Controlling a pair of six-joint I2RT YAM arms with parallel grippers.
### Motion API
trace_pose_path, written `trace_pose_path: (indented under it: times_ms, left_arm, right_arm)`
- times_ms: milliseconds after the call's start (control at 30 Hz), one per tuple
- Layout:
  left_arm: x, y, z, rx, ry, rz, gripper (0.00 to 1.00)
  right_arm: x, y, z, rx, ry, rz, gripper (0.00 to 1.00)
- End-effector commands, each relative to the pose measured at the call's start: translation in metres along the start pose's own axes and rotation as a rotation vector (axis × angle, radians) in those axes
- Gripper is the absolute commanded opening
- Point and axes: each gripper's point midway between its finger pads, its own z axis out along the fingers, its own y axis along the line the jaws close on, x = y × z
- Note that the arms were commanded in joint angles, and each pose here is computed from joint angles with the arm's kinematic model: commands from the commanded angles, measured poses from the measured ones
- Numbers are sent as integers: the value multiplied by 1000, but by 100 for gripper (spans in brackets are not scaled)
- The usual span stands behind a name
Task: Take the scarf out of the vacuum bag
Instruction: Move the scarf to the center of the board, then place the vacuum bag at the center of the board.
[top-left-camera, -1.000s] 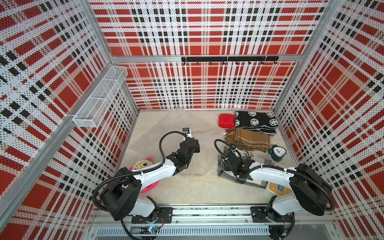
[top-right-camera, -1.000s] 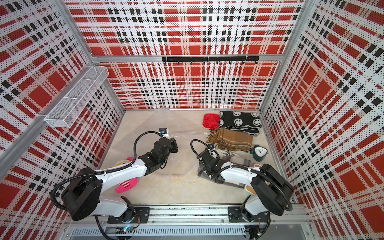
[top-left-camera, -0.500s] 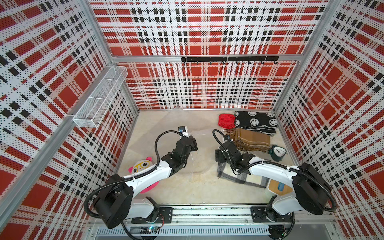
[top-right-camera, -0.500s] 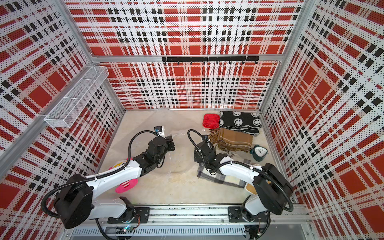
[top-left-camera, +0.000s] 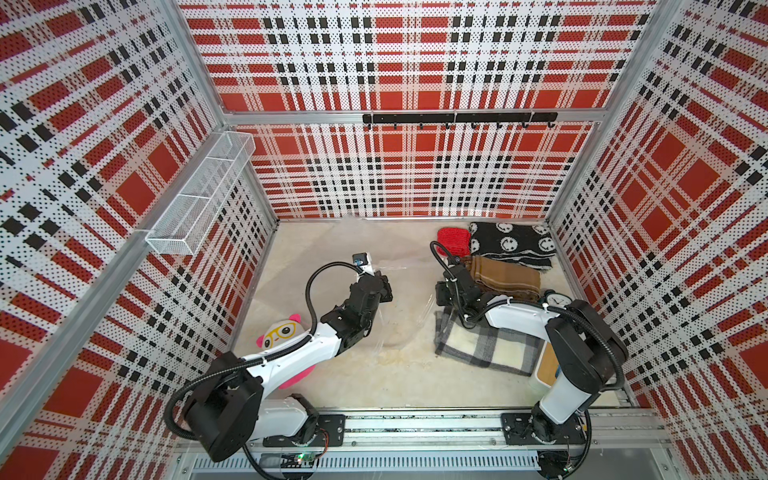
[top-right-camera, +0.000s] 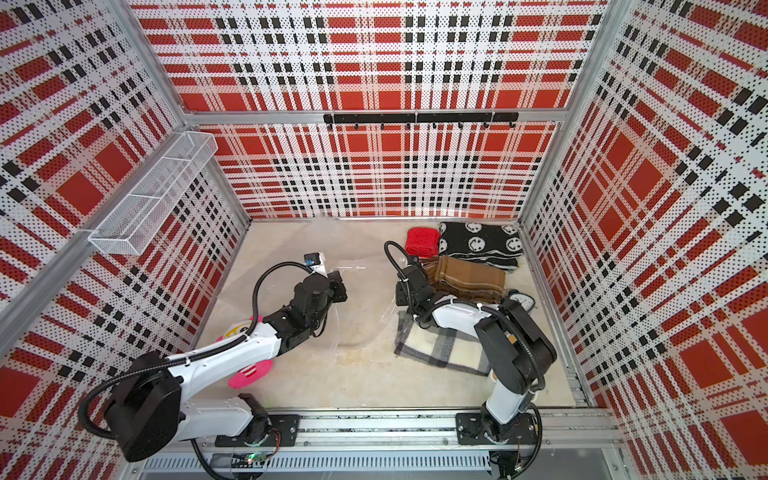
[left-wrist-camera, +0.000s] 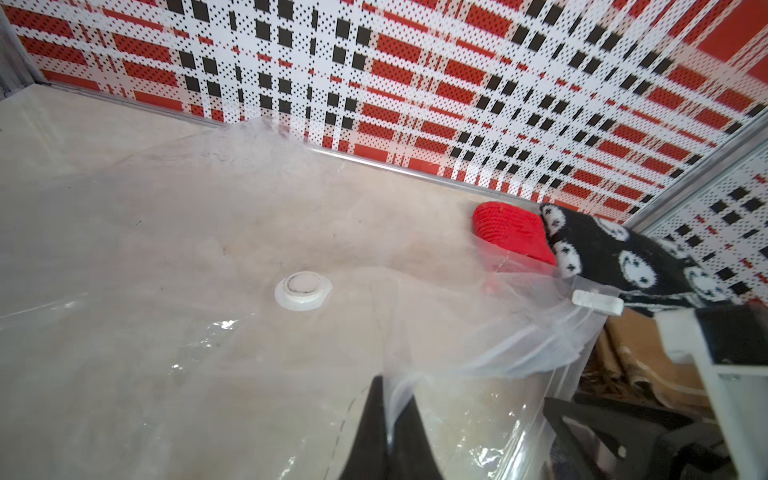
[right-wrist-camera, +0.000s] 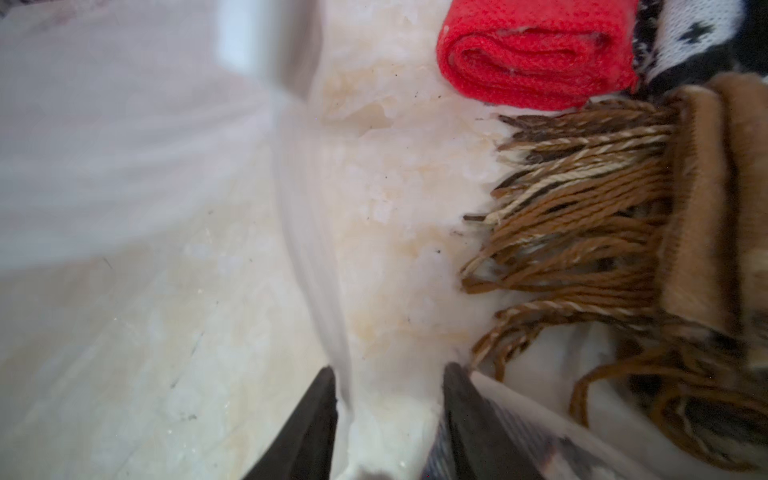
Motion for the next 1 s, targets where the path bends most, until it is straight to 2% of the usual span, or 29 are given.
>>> trace_pose_path:
  times_ms: [0,133,300,367,500,567,600,667,733,800,867,967]
  left_arm:
    - [-2,-4,10,27,-5,17,0]
    - [16,-25,19,102,64,27,0]
    - [29,-36,24,122,99,51,0]
    - [31,-38,23,134,107,49,5]
    - [24,-43,16,169,100,30,25]
    - [15,-47,6,201,79,16,39]
    - [8,-50,0,223,65,2,52]
    - [-3,-56,-14,272,42,-28,70]
    - [-12,-60,-27,309,26,-62,80]
    - [-15,-59,-32,309,30,-90,82]
    - [-14,-51,-33,276,41,-119,75]
    - [-4,-49,-33,268,69,-133,63]
  right_arm:
    - [-31,15,2,-50,-83,-7,39]
    - [-35,14,-13,-80,-132,20,45]
    - [-40,11,-38,-112,-169,56,51]
    - [-44,20,-47,-169,-170,62,53]
    - [-61,36,-59,-240,-187,66,57]
    - [-70,42,-61,-260,-187,65,58]
    - [-77,48,-61,-275,-187,64,59]
    - [-85,58,-59,-305,-178,59,59]
    - [-94,69,-58,-336,-176,56,59]
    - [-104,81,-57,-373,-180,49,59]
    - [-109,90,-51,-395,-158,33,59]
    - [-98,109,-36,-440,-93,8,56]
